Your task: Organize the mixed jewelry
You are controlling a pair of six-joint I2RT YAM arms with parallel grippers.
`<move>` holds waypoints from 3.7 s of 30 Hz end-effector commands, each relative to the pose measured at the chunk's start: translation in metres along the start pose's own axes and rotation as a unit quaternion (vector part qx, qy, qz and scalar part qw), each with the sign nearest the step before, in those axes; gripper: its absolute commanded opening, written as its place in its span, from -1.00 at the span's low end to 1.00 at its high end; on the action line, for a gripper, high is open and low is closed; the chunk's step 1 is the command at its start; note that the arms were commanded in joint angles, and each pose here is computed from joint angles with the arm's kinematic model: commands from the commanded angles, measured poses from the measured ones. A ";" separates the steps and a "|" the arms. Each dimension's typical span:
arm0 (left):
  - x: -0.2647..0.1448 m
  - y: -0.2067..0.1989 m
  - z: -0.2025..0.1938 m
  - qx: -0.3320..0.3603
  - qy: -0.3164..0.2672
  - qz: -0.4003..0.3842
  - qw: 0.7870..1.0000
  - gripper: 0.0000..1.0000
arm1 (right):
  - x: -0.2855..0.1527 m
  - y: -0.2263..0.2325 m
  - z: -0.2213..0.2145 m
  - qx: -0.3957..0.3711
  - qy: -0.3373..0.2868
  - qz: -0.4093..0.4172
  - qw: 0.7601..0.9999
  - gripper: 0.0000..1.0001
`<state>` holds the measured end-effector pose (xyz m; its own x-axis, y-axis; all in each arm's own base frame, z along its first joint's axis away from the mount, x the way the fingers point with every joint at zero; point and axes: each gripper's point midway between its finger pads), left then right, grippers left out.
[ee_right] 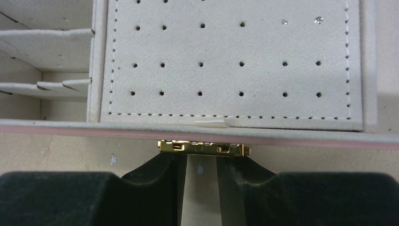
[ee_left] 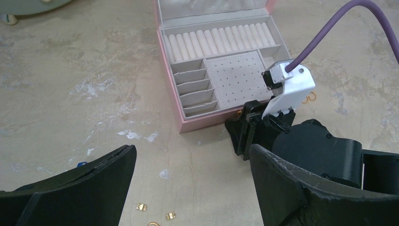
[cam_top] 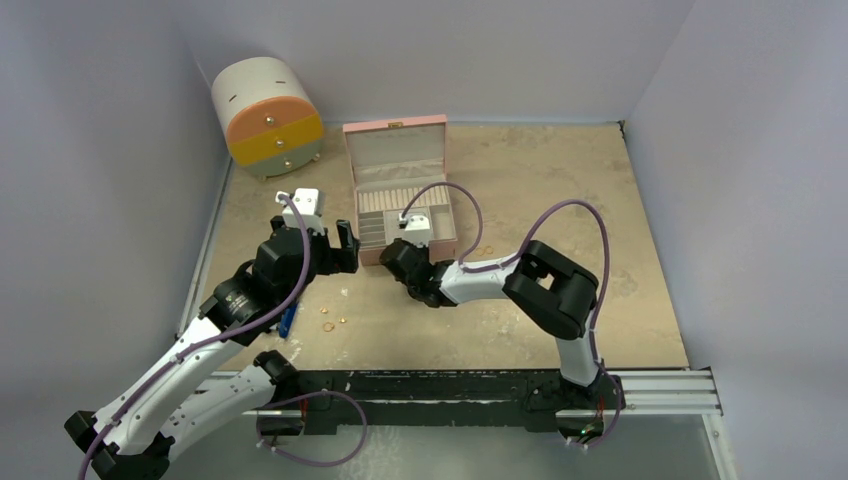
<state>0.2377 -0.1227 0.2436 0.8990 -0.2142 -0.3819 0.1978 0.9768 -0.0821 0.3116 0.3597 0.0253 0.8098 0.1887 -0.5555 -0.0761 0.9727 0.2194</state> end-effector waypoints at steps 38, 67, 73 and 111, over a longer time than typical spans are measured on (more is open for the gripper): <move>0.001 0.008 0.011 -0.005 -0.021 0.028 0.999 0.80 | -0.111 -0.109 0.118 0.001 -0.018 -0.011 1.000 -0.10; 0.010 0.016 0.003 0.005 -0.003 0.061 0.998 0.81 | -0.028 -0.196 0.090 0.153 0.141 -0.109 0.972 -0.21; 0.012 0.014 0.001 0.008 0.001 0.058 0.998 0.81 | -0.021 -0.197 0.085 0.198 0.143 -0.133 0.960 -0.23; 0.010 0.012 0.003 0.007 -0.003 0.048 0.999 0.82 | -0.011 -0.220 0.034 0.280 0.189 -0.248 0.908 -0.42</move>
<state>0.2486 -0.1105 0.2301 0.9033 -0.1020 -0.4168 0.1085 0.9941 -0.0080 0.3537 0.1559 0.0187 0.4339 -0.0513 -0.8995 0.5942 0.7667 0.2429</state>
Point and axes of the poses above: each gripper's point midway between its finger pads, its own x axis out along the fingers, its own y axis along the line the jaws close on, z = x × y, and after that the axes turned 6 degrees about x, right-handed
